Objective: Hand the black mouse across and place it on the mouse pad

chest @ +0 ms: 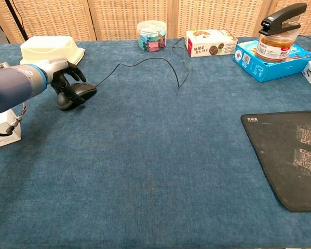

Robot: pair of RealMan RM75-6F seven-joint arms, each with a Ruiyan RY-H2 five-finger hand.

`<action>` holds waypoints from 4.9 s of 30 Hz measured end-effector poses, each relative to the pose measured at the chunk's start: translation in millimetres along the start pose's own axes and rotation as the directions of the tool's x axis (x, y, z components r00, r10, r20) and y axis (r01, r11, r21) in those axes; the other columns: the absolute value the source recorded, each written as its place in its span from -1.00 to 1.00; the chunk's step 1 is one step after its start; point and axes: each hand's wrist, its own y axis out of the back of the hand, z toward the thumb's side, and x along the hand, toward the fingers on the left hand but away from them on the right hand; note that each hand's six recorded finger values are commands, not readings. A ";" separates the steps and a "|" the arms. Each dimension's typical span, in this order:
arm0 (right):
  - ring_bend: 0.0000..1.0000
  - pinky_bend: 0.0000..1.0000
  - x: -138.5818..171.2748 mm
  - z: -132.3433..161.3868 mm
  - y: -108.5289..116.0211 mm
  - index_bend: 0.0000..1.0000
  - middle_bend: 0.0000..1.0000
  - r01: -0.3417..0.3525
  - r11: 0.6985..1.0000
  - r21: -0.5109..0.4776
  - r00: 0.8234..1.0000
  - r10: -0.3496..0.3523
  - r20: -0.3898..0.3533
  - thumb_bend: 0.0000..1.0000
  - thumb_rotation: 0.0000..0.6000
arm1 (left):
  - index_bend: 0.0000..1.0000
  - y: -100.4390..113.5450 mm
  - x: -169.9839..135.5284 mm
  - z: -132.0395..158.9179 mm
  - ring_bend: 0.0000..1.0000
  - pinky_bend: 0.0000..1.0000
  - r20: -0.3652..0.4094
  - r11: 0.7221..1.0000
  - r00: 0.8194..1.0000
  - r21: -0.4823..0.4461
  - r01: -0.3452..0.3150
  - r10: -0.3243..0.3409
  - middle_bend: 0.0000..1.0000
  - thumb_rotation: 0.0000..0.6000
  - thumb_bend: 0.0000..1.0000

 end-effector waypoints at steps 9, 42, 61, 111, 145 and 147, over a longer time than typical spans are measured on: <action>-1.00 -1.00 -0.4 1.1 -0.9 -1.00 -1.00 -0.007 1.000 -0.006 1.000 0.007 -0.005 -1.00 1.00 | -0.13 -0.1 -0.7 3.2 -0.17 0.02 0.007 0.999 0.999 -0.013 -0.043 0.043 -0.33 1.00 -0.53; -1.00 -1.00 -0.2 4.0 -2.0 -1.00 -1.00 -0.018 1.000 -0.020 1.000 0.018 -0.017 -1.00 1.00 | -0.13 -33.5 -96.2 118.7 -0.16 0.03 0.441 0.999 0.897 -0.050 -0.008 0.029 -0.33 1.00 -0.53; -1.00 -1.00 2.6 9.6 -7.1 -1.00 -1.00 -0.048 0.999 -0.025 0.998 0.047 -0.046 -1.00 1.00 | -0.84 -105.7 -92.4 176.9 -0.66 -0.06 0.483 0.998 0.875 -0.020 0.052 -0.036 -0.86 1.00 -0.67; -1.00 -1.00 -28.8 58.4 -56.6 -1.00 -1.00 -0.129 0.979 0.156 0.954 0.166 -0.251 -1.00 1.00 | -1.00 134.1 -161.3 -94.5 -1.00 -1.00 0.296 0.937 0.918 0.148 -0.317 0.264 -1.00 1.00 -0.83; -1.00 -0.71 -126.9 307.5 -184.1 -0.76 -0.86 -0.234 0.910 0.342 0.687 0.404 -0.604 -1.00 1.00 | -1.00 177.7 -213.1 -188.8 -1.00 -1.00 0.162 0.954 0.941 -0.022 -0.299 0.299 -1.00 1.00 -0.82; -1.00 -0.69 -130.7 309.3 -190.9 -0.76 -0.85 -0.235 0.899 0.369 0.691 0.421 -0.587 -1.00 1.00 | -1.00 178.8 -213.1 -189.4 -1.00 -1.00 0.160 0.953 0.940 -0.030 -0.300 0.301 -1.00 1.00 -0.82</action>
